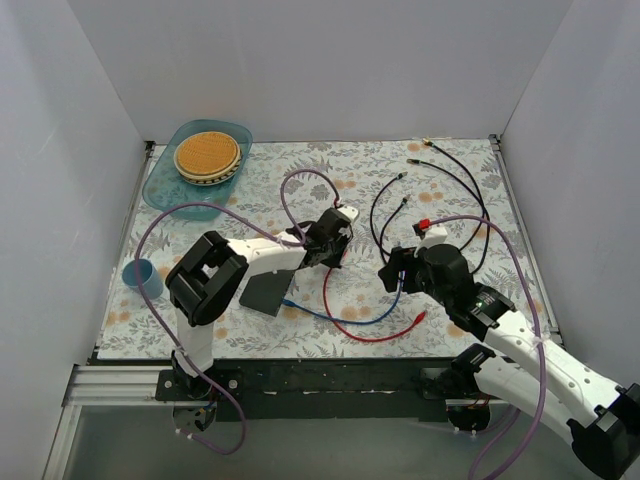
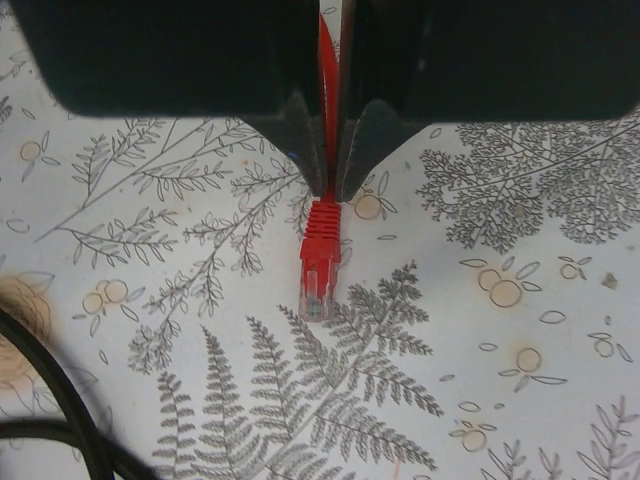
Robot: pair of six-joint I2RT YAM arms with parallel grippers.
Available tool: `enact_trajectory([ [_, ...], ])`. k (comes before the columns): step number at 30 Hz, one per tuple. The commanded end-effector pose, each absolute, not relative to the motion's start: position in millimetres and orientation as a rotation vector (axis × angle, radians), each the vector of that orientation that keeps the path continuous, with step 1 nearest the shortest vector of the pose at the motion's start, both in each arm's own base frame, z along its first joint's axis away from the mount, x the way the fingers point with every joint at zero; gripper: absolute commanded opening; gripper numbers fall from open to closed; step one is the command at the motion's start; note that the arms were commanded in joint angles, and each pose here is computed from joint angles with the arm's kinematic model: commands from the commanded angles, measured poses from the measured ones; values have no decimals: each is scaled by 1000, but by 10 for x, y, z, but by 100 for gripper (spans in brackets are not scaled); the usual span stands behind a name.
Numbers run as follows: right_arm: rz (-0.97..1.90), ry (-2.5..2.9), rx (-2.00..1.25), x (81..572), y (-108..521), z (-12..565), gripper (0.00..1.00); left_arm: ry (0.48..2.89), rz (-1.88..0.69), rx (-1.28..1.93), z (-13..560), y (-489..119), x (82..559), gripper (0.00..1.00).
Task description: Insert the plug into the switch port
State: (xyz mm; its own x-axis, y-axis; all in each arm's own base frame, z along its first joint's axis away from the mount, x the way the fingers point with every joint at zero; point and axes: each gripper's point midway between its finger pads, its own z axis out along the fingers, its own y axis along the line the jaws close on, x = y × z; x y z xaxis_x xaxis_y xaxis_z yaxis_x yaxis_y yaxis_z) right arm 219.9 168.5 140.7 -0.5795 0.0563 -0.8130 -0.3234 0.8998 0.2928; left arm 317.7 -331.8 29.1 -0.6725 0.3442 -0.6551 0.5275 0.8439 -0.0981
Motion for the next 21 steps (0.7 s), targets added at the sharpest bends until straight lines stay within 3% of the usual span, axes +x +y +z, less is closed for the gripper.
enact_trajectory([
  [1, 542, 2117, -191, 2171, 1682, 1442, 80, 2287, -281, 512, 730, -3358, 3604, 0],
  [10, 688, 1995, -247, 2228, 1930, 1705, 80, 2124, -415, 198, 1872, -3257, 4191, 0],
  [21, 948, 1738, -409, 2609, 2689, 2473, 80, 1882, -613, -53, 2855, -2799, 3892, 0],
])
